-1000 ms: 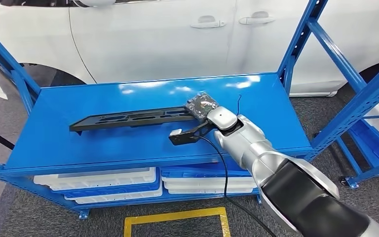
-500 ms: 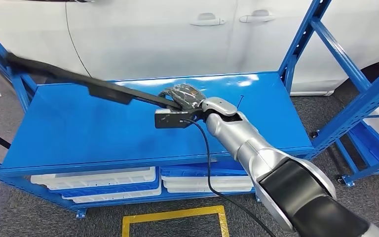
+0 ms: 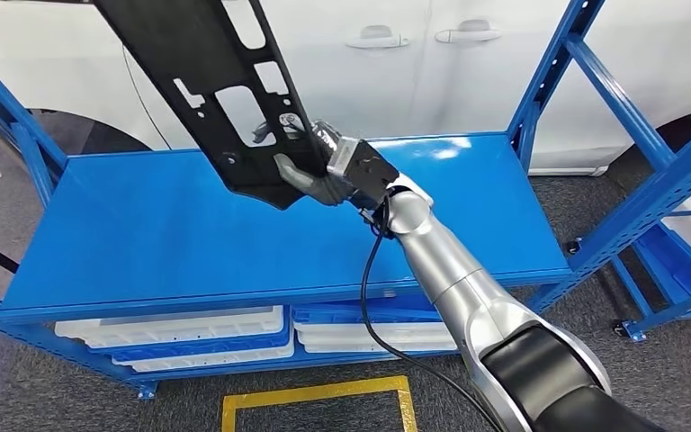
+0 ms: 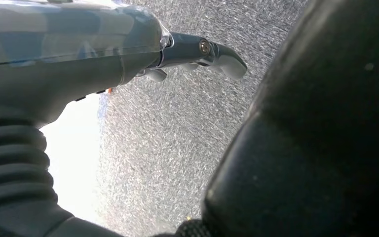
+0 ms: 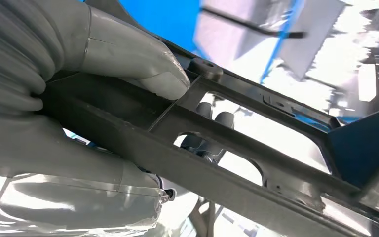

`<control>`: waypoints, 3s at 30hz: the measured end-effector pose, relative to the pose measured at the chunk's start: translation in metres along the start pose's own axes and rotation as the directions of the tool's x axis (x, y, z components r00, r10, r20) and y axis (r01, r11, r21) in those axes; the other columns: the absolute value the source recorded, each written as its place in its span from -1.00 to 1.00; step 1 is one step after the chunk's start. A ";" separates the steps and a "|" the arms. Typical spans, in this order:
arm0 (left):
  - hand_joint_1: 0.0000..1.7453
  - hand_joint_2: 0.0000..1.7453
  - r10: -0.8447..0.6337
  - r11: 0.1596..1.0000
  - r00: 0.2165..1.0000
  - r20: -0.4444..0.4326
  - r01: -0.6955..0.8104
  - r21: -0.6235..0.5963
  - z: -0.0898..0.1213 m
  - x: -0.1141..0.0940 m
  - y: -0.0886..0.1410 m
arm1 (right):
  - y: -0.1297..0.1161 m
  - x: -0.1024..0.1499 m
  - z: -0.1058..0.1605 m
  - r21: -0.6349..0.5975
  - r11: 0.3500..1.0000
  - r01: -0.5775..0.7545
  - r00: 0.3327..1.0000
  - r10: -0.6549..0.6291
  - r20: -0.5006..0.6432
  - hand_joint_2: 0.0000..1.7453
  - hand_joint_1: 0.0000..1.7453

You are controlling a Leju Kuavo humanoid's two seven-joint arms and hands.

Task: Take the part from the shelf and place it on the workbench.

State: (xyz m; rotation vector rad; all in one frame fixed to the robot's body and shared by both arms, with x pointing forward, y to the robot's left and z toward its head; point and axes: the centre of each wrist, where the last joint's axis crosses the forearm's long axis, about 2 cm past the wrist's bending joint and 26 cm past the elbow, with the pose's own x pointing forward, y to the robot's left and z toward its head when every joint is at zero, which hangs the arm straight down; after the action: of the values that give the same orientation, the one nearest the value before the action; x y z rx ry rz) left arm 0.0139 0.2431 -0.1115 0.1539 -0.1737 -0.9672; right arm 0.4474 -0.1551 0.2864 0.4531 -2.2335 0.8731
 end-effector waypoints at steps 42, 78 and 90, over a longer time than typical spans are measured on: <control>-1.00 1.00 -0.295 0.910 0.948 0.120 0.241 0.337 -0.002 0.038 0.033 | 0.175 0.062 0.171 -0.344 0.927 0.146 0.988 -0.120 0.096 1.00 1.00; -1.00 1.00 -0.267 0.921 0.960 0.080 0.230 0.313 -0.002 0.046 0.041 | 0.175 0.069 0.178 -0.333 0.931 0.150 0.988 -0.127 0.092 1.00 1.00; -1.00 1.00 -0.268 0.921 0.961 0.072 0.233 0.313 -0.003 0.047 0.043 | 0.171 0.072 0.176 -0.333 0.935 0.125 0.990 -0.095 0.107 1.00 1.00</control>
State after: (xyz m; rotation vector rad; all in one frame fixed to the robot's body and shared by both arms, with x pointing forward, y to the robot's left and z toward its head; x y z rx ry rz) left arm 0.0754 0.2280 -0.1013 0.4115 -0.4156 -1.2033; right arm 0.2230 -0.1609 0.1645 0.4548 -2.3539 0.4032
